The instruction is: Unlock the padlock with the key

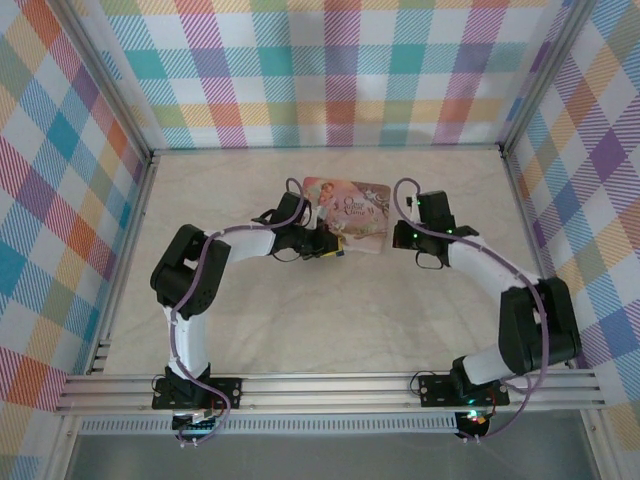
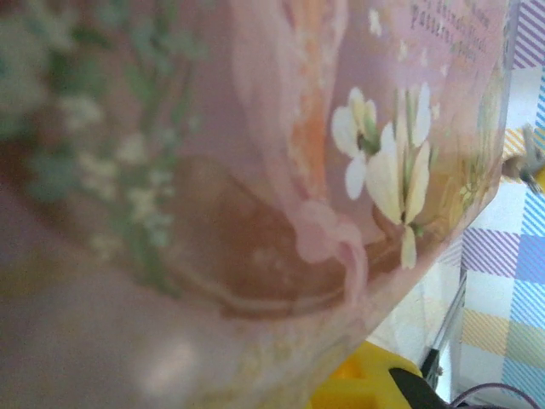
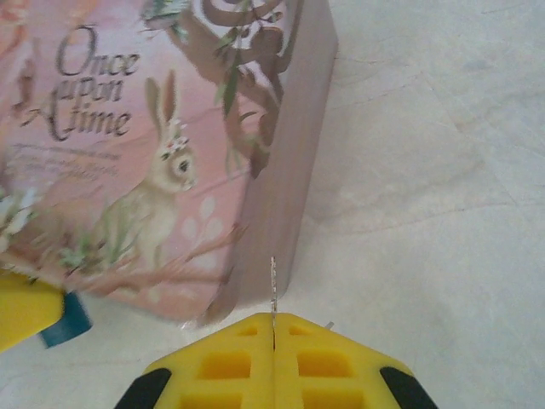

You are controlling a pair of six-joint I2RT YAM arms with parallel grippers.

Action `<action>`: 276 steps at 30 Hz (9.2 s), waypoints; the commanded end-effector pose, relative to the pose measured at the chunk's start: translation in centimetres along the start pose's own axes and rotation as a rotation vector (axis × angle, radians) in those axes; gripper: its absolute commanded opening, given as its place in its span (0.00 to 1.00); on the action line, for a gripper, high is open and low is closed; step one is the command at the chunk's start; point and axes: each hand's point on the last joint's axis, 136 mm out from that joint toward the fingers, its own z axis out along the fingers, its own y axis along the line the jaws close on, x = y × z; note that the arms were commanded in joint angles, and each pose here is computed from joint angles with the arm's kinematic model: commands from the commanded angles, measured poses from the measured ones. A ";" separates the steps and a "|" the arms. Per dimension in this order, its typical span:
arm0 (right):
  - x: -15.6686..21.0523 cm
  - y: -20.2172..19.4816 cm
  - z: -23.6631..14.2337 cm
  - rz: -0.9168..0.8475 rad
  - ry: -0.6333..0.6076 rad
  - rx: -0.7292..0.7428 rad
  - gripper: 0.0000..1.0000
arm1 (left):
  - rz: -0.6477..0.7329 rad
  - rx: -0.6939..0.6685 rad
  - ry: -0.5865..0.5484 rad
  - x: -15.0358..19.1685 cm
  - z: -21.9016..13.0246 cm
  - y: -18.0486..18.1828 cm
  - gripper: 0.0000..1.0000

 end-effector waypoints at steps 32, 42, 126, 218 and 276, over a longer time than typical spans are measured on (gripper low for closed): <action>3.2 7.7 -6.5 0.272 -0.080 -0.667 0.00 | -0.178 0.229 -0.139 -3.3 -1.6 -6.9 0.05; 3.6 7.5 -3.5 0.368 -0.033 -0.714 0.00 | -0.173 0.261 -0.140 -3.2 -1.7 -7.3 0.05; 2.5 9.2 0.9 0.625 -0.031 -0.905 0.00 | -0.146 0.254 -0.130 -2.8 -2.1 -9.0 0.05; 0.3 10.4 0.9 0.872 -0.160 -0.851 0.00 | -0.105 0.402 -0.186 -3.1 -3.4 -12.4 0.05; -3.3 12.3 2.8 0.896 -0.116 -0.879 0.00 | -0.040 0.480 -0.082 -0.7 -3.3 -14.3 0.01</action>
